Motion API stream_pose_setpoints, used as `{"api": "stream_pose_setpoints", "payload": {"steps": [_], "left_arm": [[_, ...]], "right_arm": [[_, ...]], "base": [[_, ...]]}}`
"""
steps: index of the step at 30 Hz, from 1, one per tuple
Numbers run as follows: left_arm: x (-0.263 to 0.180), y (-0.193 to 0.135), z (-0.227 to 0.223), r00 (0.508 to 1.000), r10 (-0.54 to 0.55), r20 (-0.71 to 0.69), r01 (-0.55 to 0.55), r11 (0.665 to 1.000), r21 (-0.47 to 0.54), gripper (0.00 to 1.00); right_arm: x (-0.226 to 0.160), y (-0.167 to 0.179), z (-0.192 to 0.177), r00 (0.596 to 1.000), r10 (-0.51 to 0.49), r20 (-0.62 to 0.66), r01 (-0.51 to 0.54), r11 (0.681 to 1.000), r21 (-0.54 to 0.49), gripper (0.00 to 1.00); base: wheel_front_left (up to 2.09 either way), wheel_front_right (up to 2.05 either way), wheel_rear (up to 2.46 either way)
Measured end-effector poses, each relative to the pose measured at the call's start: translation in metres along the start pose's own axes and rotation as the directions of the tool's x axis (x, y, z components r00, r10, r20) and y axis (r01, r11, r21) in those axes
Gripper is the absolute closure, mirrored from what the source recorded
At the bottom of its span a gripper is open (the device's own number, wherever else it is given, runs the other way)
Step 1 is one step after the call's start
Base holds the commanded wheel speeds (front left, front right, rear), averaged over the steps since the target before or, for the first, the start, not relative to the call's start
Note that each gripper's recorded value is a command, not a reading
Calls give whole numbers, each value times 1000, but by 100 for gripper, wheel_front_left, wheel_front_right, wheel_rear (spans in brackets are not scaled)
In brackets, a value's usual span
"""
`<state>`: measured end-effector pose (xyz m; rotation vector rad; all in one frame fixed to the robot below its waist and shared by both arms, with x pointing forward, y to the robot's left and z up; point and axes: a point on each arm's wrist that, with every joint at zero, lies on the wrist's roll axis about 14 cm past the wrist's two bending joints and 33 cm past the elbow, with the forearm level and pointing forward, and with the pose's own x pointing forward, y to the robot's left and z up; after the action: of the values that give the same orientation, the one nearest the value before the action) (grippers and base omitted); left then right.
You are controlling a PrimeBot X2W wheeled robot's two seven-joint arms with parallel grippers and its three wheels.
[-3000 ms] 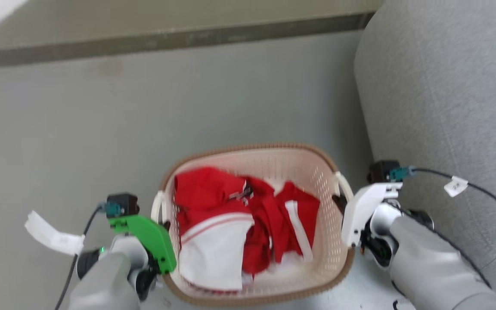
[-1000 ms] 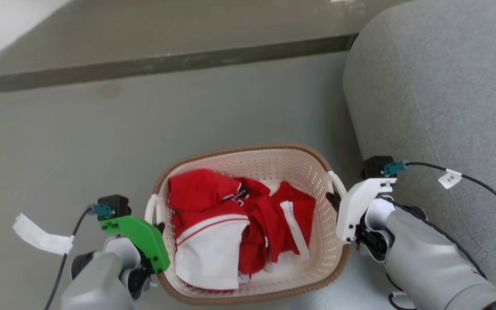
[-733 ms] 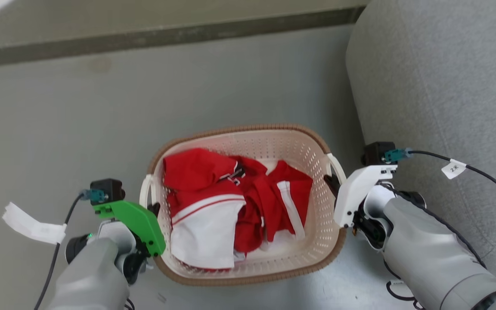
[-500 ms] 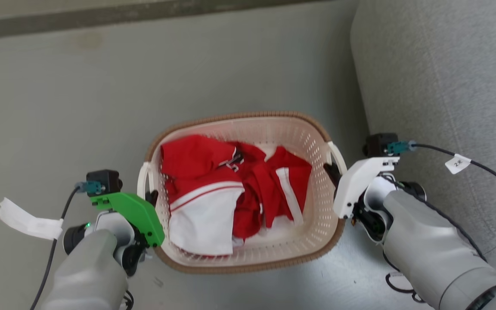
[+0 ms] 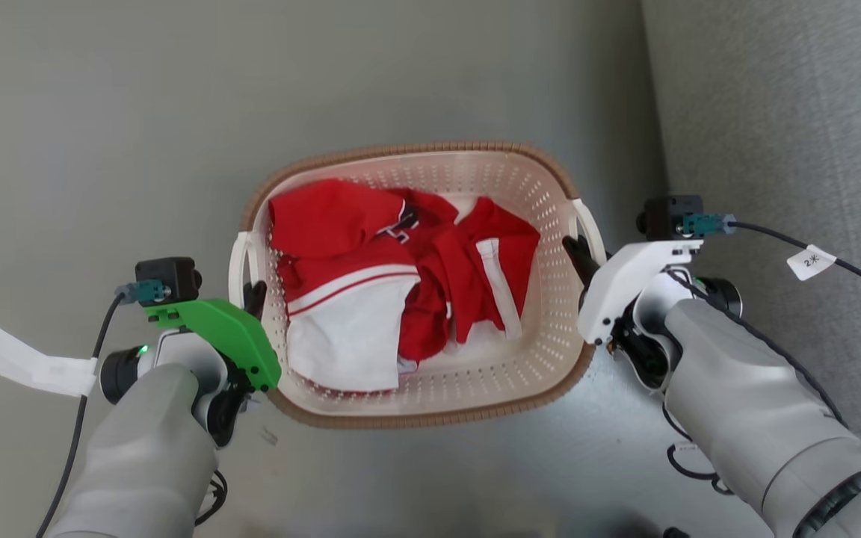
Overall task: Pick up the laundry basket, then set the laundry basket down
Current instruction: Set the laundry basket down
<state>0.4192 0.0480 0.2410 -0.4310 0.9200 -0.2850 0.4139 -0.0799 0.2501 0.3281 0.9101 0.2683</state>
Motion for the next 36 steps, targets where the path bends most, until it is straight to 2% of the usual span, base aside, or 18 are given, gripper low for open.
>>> {"api": "stream_pose_setpoints", "payload": {"steps": [25, 36], "left_arm": [[54, 34, -17, 999, 21, -32, -22, 1000, -17, 100], [66, 46, -39, 997, 30, -76, -31, 999, -22, 100]], "right_arm": [[59, -21, -22, 999, -1, -37, 2, 1000, 25, 100], [73, -31, -47, 996, -10, -89, 14, 999, 39, 100]], "base": [[0, 0, 0], [0, 0, 0]]}}
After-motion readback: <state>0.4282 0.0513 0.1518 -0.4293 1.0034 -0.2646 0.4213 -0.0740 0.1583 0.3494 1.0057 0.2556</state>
